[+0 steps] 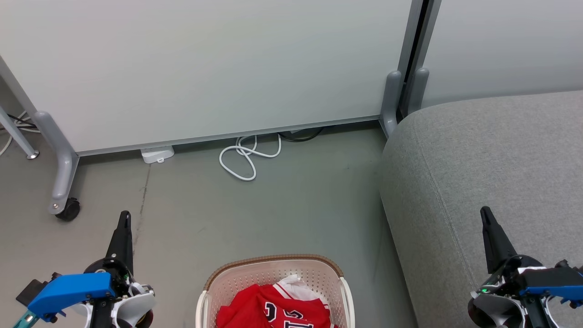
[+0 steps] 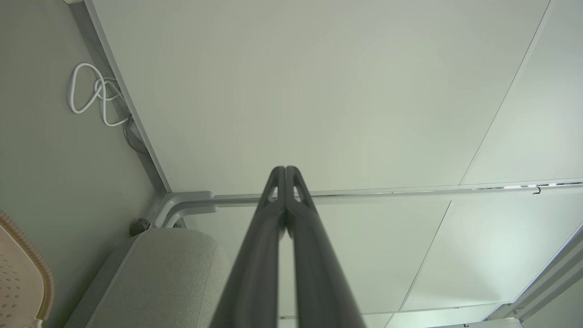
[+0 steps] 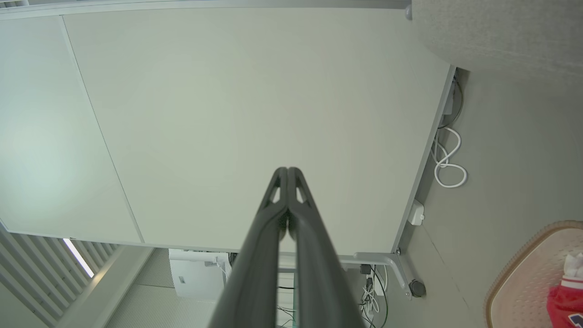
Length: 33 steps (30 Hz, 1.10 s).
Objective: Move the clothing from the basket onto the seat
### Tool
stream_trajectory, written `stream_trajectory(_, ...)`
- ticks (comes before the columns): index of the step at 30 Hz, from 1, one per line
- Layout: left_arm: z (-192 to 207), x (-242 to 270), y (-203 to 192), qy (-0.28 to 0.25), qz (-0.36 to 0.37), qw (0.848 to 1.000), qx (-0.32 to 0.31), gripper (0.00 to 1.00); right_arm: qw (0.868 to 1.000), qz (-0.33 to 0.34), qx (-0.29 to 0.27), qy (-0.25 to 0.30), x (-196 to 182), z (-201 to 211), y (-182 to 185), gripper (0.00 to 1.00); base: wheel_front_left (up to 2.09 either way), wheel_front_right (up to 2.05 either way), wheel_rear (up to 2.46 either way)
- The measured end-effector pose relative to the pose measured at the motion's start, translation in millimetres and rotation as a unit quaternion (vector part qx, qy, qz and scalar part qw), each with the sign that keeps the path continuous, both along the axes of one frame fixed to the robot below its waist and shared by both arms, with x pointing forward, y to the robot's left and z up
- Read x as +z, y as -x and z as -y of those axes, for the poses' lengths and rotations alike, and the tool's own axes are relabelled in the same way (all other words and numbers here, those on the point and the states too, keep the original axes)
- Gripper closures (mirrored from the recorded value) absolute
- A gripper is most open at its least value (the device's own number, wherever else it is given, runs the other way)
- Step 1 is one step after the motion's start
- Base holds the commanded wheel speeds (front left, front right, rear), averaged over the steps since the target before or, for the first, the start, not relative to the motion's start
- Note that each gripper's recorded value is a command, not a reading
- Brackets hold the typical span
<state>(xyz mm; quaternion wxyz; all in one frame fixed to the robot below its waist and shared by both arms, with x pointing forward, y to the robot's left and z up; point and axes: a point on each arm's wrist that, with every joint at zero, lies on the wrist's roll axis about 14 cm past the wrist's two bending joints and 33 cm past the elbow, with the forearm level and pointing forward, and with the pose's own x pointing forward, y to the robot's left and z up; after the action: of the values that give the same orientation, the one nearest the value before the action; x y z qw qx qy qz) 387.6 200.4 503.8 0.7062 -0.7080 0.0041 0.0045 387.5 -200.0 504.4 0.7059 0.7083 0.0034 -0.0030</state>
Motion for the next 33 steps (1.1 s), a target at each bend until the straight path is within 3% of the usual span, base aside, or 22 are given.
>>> stream_trajectory(3, 0.0, 0.0, 0.0, 0.0, 0.0, 1.0, 0.0, 1.0, 1.0, 0.0, 0.0, 0.0, 0.0, 0.0, 0.0, 1.0, 0.0, 0.0, 0.0)
stream_trajectory(4, 0.0, 0.0, 0.0, 0.0, 0.0, 1.0, 0.0, 0.0, 1.0, 0.0, 0.0, 0.0, 0.0, 0.0, 0.0, 0.0, 0.0, 0.0, 0.0)
stream_trajectory(9, 0.3, -34.8, 17.6, 0.006, -0.052, 0.999, 0.004, 0.0, 0.999, -0.047, -0.002, -0.007, -31.6, -2.2, 14.8, 0.0, 0.0, 0.0, 0.0)
stream_trajectory(18, -0.2, -29.8, 16.9, -0.015, -0.045, 0.999, 0.016, 0.0, 0.999, -0.045, -0.008, 0.026, -29.1, -4.2, 14.0, 0.0, 0.0, 0.0, 0.0)
stream_trajectory(33, -3.1, -14.8, 12.2, -0.139, -0.031, 0.989, 0.026, 0.0, 0.988, -0.022, -0.004, 0.154, -14.1, -10.6, 9.2, 0.0, 0.0, 0.0, 0.0)
